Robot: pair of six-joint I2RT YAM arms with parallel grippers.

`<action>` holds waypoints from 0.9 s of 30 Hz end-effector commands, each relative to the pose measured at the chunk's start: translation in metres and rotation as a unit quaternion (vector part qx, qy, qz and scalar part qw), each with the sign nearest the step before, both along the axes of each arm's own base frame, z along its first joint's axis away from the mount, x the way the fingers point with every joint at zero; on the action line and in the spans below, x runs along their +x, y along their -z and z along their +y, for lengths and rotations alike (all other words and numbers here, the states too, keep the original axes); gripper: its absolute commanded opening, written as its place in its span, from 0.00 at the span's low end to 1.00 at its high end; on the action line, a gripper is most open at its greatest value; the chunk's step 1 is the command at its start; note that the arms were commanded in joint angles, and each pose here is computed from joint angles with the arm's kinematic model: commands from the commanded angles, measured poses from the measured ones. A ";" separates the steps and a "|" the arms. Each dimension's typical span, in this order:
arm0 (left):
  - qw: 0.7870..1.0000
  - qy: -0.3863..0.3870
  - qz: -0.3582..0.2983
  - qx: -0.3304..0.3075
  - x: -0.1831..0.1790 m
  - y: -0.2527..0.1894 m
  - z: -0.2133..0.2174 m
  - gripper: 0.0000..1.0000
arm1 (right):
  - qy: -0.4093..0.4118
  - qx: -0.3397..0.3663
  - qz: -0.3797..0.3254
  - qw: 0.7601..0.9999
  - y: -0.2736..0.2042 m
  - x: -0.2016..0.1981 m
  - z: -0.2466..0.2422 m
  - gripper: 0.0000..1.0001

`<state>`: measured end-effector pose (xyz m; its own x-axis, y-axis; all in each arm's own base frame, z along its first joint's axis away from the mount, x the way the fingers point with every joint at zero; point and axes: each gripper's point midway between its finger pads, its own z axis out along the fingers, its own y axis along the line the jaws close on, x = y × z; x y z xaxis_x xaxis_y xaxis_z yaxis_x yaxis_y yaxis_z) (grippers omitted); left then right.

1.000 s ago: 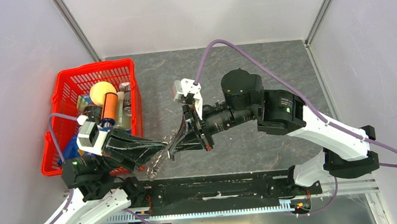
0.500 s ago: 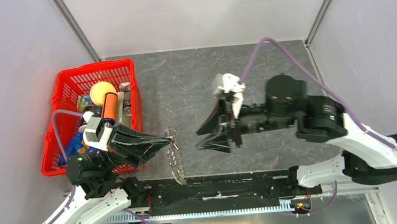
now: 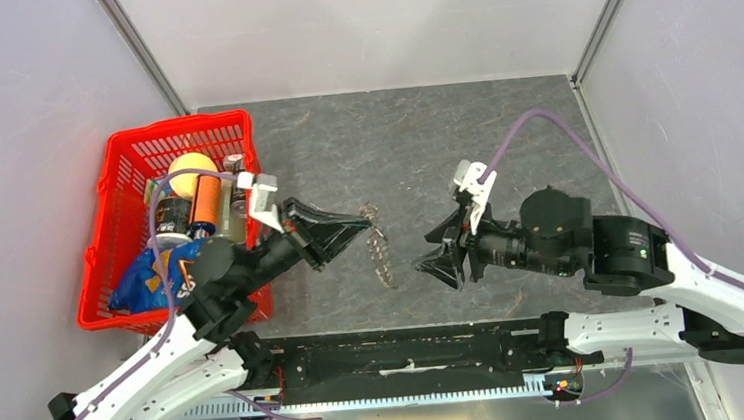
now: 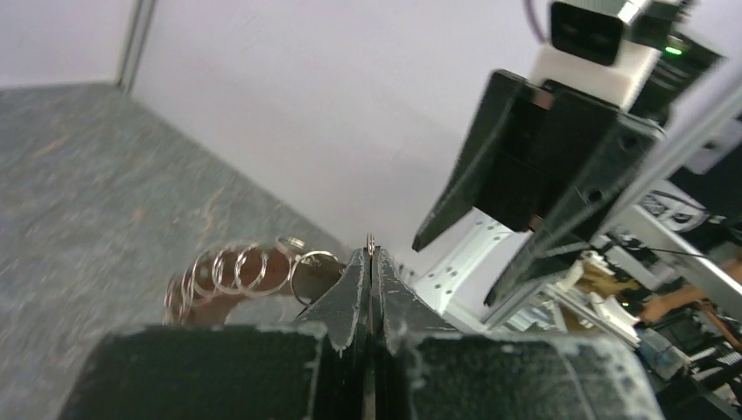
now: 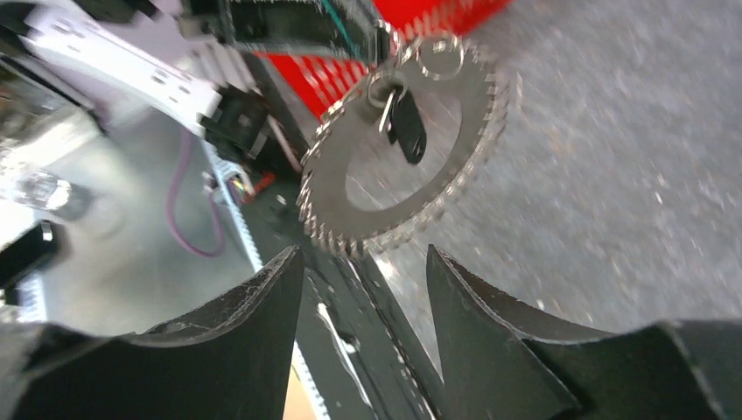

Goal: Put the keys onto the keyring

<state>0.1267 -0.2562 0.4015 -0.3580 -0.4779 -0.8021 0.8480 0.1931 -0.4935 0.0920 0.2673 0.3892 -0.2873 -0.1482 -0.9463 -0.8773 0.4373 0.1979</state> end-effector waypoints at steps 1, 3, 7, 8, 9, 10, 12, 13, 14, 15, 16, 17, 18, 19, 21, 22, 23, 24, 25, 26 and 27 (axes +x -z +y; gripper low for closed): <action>0.998 -0.060 0.001 0.018 0.029 0.005 -0.003 0.02 | 0.107 -0.018 0.009 0.994 0.033 0.026 -0.027 0.62; 0.997 -0.073 0.016 0.031 0.039 0.017 -0.008 0.02 | 0.141 -0.030 0.013 0.989 0.052 0.033 -0.035 0.66; 0.991 -0.104 0.054 0.068 0.061 0.047 -0.017 0.02 | 0.154 -0.055 0.037 0.986 0.087 0.034 -0.034 0.73; 0.988 -0.118 0.066 0.079 0.069 0.057 -0.018 0.02 | 0.158 -0.062 0.042 0.985 0.094 0.034 -0.034 0.74; 0.984 -0.130 0.077 0.092 0.076 0.066 -0.019 0.02 | 0.164 -0.066 0.044 0.983 0.099 0.035 -0.035 0.75; 0.979 -0.148 0.091 0.106 0.084 0.077 -0.019 0.02 | 0.168 -0.070 0.046 0.982 0.104 0.036 -0.036 0.76; 0.964 -0.184 0.123 0.148 0.101 0.103 -0.019 0.02 | 0.175 -0.074 0.049 0.981 0.113 0.037 -0.039 0.76; 0.957 -0.195 0.136 0.166 0.107 0.114 -0.020 0.02 | 0.176 -0.071 0.050 0.981 0.114 0.036 -0.040 0.77; 0.950 -0.206 0.149 0.181 0.113 0.124 -0.020 0.02 | 0.175 -0.070 0.051 0.981 0.116 0.035 -0.041 0.77; 0.942 -0.215 0.161 0.200 0.118 0.136 -0.022 0.02 | 0.174 -0.066 0.053 0.981 0.118 0.034 -0.043 0.77; 0.936 -0.224 0.170 0.213 0.123 0.145 -0.023 0.02 | 0.171 -0.065 0.054 0.982 0.119 0.033 -0.043 0.77; 0.930 -0.233 0.178 0.222 0.128 0.153 -0.023 0.02 | 0.170 -0.063 0.055 0.982 0.120 0.032 -0.045 0.78; 0.925 -0.241 0.184 0.229 0.132 0.160 -0.024 0.02 | 0.169 -0.061 0.058 0.982 0.121 0.031 -0.046 0.78; 0.919 -0.247 0.191 0.241 0.135 0.168 -0.024 0.02 | 0.168 -0.061 0.059 0.982 0.122 0.030 -0.048 0.77; 0.905 -0.262 0.206 0.264 0.141 0.185 -0.023 0.02 | 0.169 -0.061 0.060 0.982 0.123 0.028 -0.052 0.78; 0.899 -0.268 0.210 0.274 0.145 0.192 -0.023 0.02 | 0.167 -0.061 0.061 0.982 0.124 0.027 -0.053 0.78; 0.894 -0.274 0.215 0.282 0.148 0.198 -0.023 0.02 | 0.166 -0.061 0.061 0.982 0.124 0.026 -0.055 0.78; 0.888 -0.281 0.219 0.290 0.151 0.204 -0.024 0.02 | 0.166 -0.062 0.062 0.982 0.126 0.026 -0.056 0.78; 0.884 -0.285 0.223 0.297 0.154 0.210 -0.024 0.02 | 0.166 -0.064 0.061 0.982 0.127 0.026 -0.058 0.78; 0.880 -0.289 0.226 0.302 0.157 0.215 -0.025 0.02 | 0.166 -0.065 0.061 0.982 0.129 0.025 -0.059 0.78; 0.877 -0.289 0.230 0.308 0.158 0.220 -0.028 0.02 | 0.166 -0.066 0.061 0.982 0.130 0.025 -0.060 0.78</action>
